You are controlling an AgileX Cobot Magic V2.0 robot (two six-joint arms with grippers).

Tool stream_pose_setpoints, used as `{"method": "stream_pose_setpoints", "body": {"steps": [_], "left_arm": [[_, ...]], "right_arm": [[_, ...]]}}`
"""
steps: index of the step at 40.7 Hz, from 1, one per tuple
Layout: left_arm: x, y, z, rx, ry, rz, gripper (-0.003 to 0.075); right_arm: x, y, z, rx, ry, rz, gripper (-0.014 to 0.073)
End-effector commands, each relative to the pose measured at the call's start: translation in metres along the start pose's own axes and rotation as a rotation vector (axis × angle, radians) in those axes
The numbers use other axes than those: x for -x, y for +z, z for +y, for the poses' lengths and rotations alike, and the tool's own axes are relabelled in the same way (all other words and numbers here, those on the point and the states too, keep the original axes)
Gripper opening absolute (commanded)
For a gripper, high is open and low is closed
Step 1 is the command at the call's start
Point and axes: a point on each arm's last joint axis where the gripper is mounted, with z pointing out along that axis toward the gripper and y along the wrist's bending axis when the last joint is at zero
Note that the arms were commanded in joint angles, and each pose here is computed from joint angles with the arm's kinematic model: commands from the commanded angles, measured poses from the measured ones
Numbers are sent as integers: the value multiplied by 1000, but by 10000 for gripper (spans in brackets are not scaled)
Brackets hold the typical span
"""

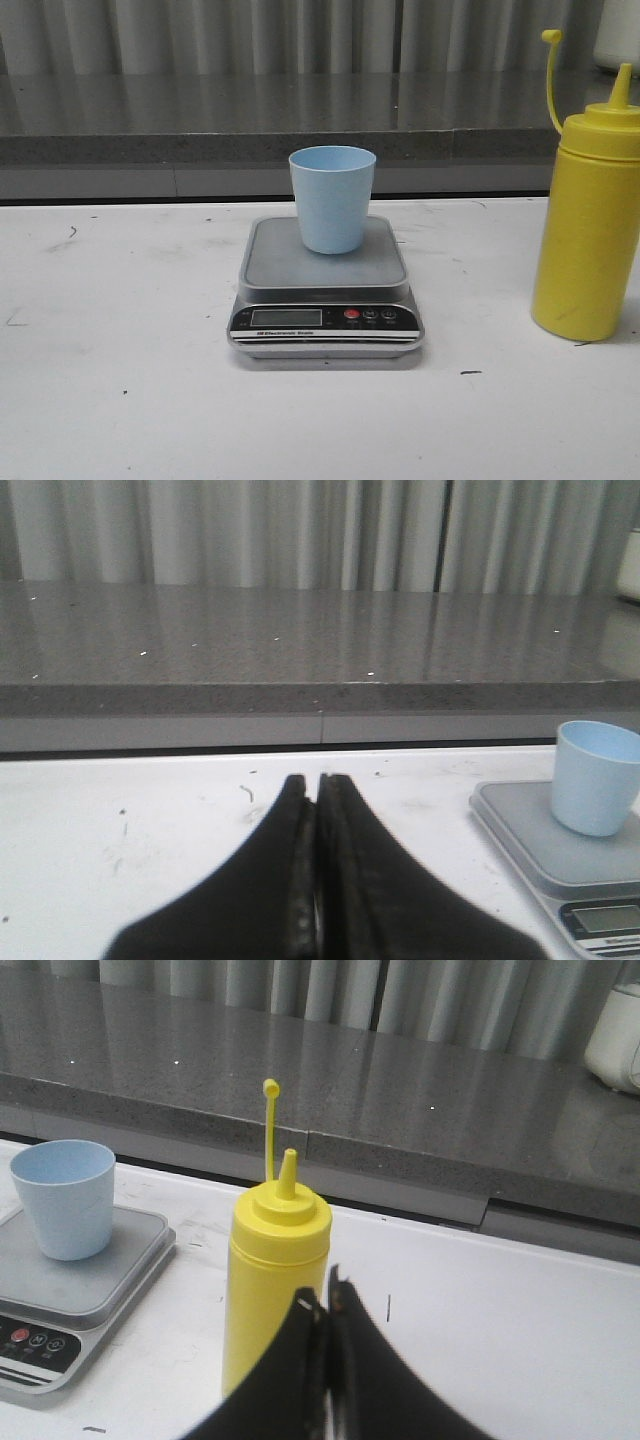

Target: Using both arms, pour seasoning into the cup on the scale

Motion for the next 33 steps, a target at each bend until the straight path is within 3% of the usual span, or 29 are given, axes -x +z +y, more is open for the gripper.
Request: {"method": "stream_pose_setpoints", "body": {"steps": [1,11,33], "left_arm": [[1,-1,2,35,-41,-101,-20],[-40,7,11,144,-44,4,-20],[-39,7,11,145,-44,-4,-20]], "right_arm": [[19,-2,-2,-16,-20,-107,-70],[19,-2,-2,-16,-20,-107,-70],[19,-2,-2,-16,-20,-107,-70]]}}
